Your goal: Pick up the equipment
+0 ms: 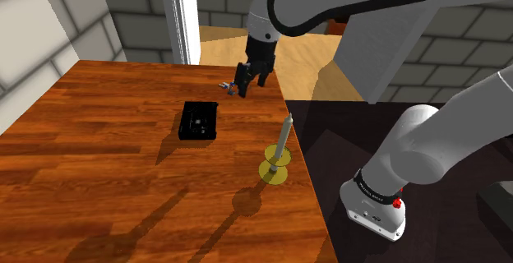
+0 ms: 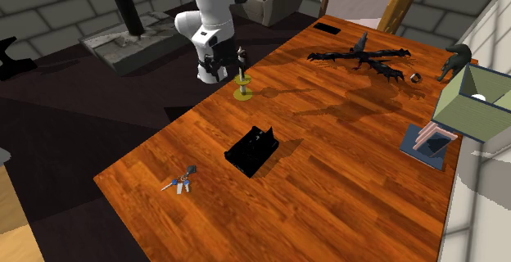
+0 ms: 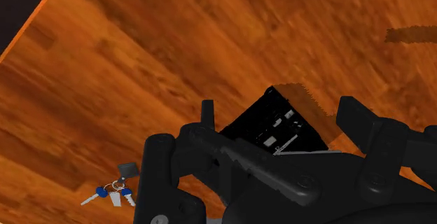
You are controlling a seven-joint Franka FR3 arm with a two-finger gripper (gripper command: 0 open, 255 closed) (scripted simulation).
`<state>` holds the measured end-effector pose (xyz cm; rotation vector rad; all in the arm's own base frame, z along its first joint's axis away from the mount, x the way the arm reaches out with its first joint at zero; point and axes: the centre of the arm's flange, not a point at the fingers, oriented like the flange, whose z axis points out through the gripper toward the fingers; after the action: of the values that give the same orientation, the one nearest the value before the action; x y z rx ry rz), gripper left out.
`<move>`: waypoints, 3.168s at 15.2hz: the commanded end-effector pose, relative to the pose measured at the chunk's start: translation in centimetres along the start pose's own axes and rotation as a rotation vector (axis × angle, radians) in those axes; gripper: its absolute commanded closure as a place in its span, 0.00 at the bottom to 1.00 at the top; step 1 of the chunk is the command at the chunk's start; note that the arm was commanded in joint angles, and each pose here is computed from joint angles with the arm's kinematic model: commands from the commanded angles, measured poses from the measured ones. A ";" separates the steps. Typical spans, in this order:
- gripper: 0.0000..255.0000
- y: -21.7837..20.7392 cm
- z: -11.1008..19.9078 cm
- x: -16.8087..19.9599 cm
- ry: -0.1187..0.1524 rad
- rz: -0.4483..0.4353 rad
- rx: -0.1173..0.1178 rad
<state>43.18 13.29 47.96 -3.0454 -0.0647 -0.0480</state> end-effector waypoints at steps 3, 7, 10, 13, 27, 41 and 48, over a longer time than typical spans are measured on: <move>0.00 -2.9 3.1 3.0 0.012 0.010 0.011; 0.00 -5.8 6.0 6.0 0.022 0.019 0.021; 0.00 -8.0 8.1 8.3 0.030 0.026 0.029; 0.00 -10.1 10.2 10.6 0.037 0.033 0.037; 1.00 -11.7 16.0 12.6 0.044 0.039 0.043; 1.00 -11.9 12.9 12.7 0.044 0.039 0.043; 1.00 -12.3 9.2 12.8 0.044 0.039 0.043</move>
<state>55.68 26.88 39.87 -3.0001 -0.0034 -0.1078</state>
